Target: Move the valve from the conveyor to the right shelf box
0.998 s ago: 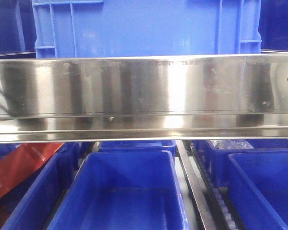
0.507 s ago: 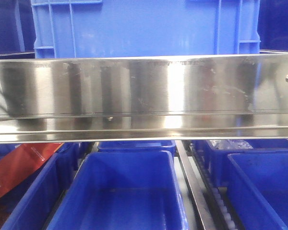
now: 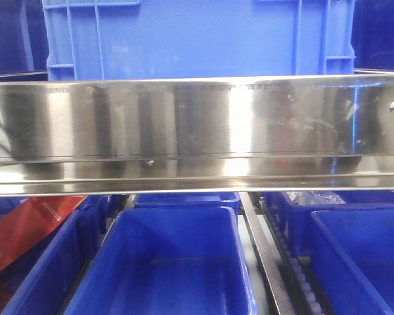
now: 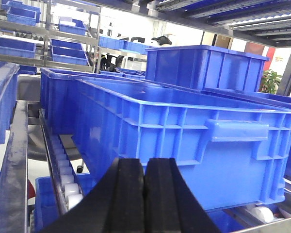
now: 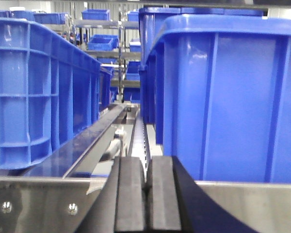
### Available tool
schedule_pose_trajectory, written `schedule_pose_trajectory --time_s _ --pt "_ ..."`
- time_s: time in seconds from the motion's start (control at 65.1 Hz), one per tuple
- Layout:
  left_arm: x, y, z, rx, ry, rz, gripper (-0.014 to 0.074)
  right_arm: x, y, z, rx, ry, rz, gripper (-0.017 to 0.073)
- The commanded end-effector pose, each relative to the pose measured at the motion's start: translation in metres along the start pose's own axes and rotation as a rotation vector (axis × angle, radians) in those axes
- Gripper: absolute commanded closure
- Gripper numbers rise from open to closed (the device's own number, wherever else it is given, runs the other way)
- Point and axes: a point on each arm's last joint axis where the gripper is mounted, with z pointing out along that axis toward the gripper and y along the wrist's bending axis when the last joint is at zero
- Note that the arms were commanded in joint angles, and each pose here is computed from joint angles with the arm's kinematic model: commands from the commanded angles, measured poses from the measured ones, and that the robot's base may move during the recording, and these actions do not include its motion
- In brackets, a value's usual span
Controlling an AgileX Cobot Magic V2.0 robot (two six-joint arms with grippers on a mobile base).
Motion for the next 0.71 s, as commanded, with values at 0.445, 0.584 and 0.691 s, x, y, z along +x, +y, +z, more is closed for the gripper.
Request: schedule_pose_trajectory --time_s 0.445,0.584,0.691 --pt "-0.0014 0.0005 -0.0008 -0.005 -0.02 -0.006 0.0704 0.0038 0.0003 -0.0007 -0.002 0.033 -0.013 0.0727" --pt "-0.0014 0.0005 -0.0008 -0.005 -0.02 -0.006 0.0704 0.0038 0.0003 -0.0007 -0.002 0.033 -0.013 0.0727" --pt "-0.0014 0.0005 -0.0008 -0.005 -0.02 -0.006 0.0704 0.0038 0.0003 -0.0007 -0.002 0.033 -0.013 0.0727"
